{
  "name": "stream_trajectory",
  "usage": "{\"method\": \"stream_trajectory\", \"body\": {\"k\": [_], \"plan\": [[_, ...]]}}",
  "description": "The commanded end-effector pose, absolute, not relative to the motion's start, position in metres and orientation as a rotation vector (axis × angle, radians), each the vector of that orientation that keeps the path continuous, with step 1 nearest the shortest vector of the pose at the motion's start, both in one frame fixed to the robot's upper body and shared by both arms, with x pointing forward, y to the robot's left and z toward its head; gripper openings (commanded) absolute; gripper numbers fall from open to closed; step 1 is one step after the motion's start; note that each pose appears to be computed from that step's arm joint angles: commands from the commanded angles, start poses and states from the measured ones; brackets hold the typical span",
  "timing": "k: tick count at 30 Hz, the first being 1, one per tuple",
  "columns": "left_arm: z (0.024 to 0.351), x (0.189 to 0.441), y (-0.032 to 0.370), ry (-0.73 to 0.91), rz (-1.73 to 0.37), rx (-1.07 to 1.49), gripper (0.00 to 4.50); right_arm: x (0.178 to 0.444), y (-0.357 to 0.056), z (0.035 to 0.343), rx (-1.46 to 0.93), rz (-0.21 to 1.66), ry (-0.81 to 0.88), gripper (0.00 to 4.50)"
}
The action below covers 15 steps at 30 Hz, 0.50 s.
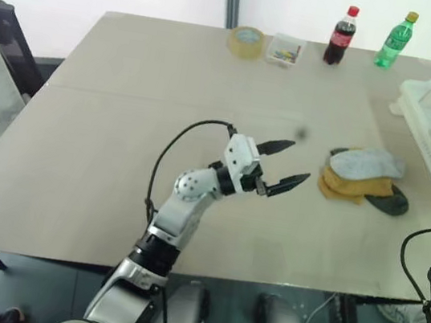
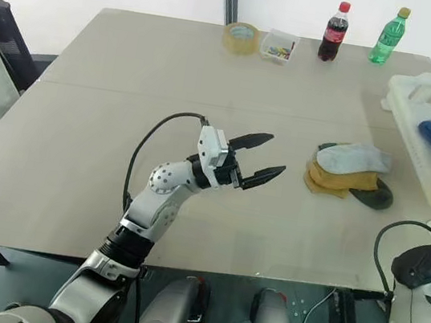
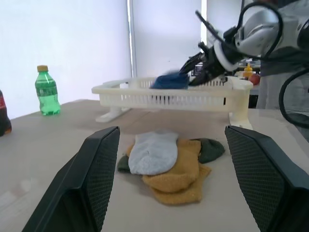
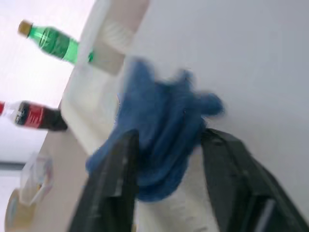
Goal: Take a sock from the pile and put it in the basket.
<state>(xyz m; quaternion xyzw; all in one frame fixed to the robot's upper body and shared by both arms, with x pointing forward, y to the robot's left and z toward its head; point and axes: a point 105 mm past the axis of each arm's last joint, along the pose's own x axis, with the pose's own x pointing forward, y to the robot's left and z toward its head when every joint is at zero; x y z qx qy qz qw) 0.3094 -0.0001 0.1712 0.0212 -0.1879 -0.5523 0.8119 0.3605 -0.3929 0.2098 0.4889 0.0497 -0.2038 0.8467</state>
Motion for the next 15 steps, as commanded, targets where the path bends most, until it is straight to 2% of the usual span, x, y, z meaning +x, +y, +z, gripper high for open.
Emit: {"method": "stream_trajectory", "body": {"k": [1,2,5,10,12,15], "plan": [[0.187,0.306,0.001,-0.462,-1.182,0.046,3.74,0.354,-0.410,0.235,1.056,-0.471,-0.023,4.04],[0.187,0.306,0.001,-0.461,-1.182,0.046,3.74,0.354,-0.411,0.235,1.060,-0.479,-0.030,4.48],[0.186,0.306,0.002,-0.454,-1.184,0.048,3.74,0.350,-0.410,0.245,0.991,-0.459,-0.075,4.48],[0.179,0.308,0.010,-0.416,-1.173,0.057,3.74,0.344,-0.365,0.274,0.729,-0.157,-0.132,4.48],[0.172,0.308,0.015,-0.383,-1.166,0.069,3.74,0.338,-0.334,0.269,0.610,-0.009,-0.093,4.48],[0.160,0.309,0.026,-0.317,-1.141,0.089,3.74,0.326,-0.291,0.240,0.453,0.161,0.012,4.48]]}}
